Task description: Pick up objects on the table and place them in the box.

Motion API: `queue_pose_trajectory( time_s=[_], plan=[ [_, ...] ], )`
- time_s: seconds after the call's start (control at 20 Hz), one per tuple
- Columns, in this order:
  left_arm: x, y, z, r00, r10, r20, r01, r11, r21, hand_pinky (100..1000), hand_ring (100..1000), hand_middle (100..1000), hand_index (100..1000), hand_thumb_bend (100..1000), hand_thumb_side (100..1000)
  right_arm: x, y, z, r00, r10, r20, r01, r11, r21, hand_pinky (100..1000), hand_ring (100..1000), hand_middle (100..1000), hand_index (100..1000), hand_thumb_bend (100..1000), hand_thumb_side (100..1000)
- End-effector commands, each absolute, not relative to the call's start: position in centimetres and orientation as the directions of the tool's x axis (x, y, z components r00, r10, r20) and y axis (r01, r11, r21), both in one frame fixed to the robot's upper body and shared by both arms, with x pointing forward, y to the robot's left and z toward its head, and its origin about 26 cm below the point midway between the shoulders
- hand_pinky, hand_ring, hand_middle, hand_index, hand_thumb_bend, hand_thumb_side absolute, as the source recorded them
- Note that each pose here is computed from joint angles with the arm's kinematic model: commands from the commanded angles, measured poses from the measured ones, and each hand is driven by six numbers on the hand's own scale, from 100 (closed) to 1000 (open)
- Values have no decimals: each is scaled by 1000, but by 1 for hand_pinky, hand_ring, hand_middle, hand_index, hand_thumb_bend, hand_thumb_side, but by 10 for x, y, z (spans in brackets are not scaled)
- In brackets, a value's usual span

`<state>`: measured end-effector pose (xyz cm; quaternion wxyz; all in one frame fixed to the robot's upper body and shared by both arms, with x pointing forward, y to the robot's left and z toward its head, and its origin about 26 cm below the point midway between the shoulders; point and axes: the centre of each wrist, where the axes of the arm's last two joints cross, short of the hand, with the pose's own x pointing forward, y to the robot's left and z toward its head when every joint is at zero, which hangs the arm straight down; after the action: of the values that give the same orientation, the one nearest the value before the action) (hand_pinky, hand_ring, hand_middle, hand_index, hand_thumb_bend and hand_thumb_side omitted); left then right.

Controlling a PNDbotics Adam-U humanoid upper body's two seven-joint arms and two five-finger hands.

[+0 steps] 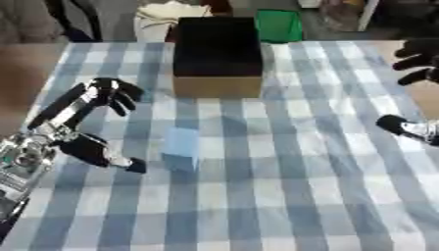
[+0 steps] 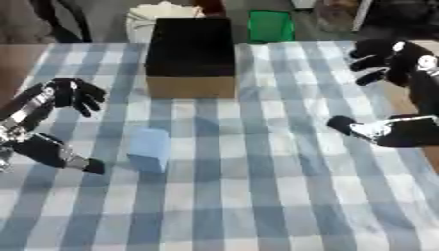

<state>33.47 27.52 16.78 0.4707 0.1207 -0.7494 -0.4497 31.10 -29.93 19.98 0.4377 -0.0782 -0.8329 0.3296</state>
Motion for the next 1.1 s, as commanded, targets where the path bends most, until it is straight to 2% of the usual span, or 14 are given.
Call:
queue_pose_trajectory(
  time_s=[0.05, 0.4, 0.75, 1.1],
  plan=[
    [340, 274, 182, -537, -643, 547, 234, 509, 828, 601, 642, 641, 770, 1000, 163, 311, -303, 207, -615, 443, 653, -147, 749, -646, 671, 771, 757, 857, 639, 100],
    [358, 256, 187, -541, -670, 509, 284, 424, 860, 598, 619, 620, 758, 1000, 171, 311, -302, 205, -610, 439, 659, -161, 746, -646, 671, 771, 756, 857, 634, 100],
    [377, 247, 173, -524, -706, 477, 334, 345, 877, 600, 601, 597, 733, 1000, 182, 312, -301, 204, -608, 436, 663, -168, 746, -645, 671, 770, 755, 861, 630, 100],
    [385, 245, 159, -511, -731, 452, 366, 291, 884, 601, 594, 587, 726, 1000, 189, 312, -301, 203, -607, 435, 666, -169, 748, -642, 671, 769, 755, 862, 629, 100]
  ],
)
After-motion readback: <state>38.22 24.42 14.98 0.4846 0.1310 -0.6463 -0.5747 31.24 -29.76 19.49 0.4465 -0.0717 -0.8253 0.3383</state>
